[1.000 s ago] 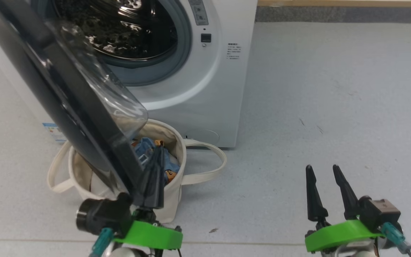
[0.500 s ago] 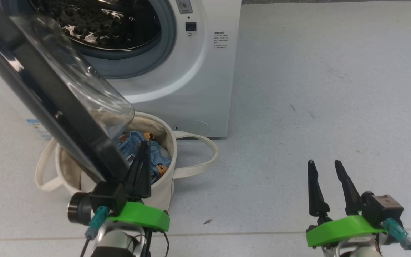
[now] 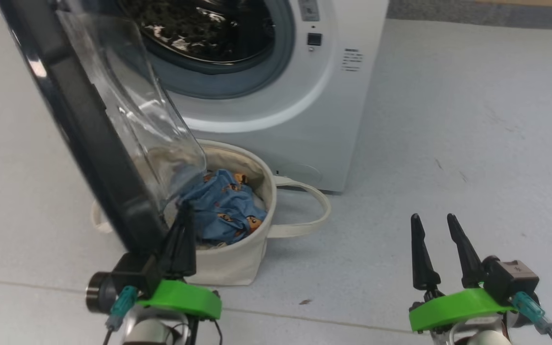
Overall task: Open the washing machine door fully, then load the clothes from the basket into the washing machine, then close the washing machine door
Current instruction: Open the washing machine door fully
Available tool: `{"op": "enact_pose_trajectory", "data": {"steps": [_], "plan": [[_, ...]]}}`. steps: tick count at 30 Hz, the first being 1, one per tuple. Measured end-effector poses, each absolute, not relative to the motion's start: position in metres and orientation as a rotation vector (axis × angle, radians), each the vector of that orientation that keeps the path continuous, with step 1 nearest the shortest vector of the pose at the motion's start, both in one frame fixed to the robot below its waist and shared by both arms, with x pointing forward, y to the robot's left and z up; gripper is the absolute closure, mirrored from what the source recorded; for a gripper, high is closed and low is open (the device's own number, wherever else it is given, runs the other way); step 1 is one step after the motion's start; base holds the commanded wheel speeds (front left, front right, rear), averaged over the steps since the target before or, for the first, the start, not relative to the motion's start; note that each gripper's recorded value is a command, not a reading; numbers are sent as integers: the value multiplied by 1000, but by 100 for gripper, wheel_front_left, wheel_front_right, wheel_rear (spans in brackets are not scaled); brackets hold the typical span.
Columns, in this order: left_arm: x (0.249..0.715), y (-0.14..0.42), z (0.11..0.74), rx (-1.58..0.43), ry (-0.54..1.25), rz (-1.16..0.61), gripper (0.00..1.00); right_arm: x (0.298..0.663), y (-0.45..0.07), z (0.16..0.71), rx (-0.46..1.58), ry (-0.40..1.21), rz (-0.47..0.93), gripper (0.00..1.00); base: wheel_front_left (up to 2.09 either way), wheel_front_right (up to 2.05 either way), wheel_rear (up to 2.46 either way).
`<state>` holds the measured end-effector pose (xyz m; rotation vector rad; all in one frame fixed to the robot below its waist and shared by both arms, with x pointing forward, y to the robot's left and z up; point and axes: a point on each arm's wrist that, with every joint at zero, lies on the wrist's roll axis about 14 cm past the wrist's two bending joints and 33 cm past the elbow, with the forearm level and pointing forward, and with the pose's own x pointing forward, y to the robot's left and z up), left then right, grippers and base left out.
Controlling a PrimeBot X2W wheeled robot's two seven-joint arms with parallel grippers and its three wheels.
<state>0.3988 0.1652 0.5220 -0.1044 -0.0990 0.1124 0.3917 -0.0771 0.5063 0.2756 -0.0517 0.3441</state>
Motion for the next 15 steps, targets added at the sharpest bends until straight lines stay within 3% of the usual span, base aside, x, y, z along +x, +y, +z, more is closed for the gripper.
{"op": "enact_pose_trajectory", "data": {"steps": [15], "plan": [[330,281,512,-91,-85,478,100,390,-8,497,275,1,545,0,0,0,0]]}}
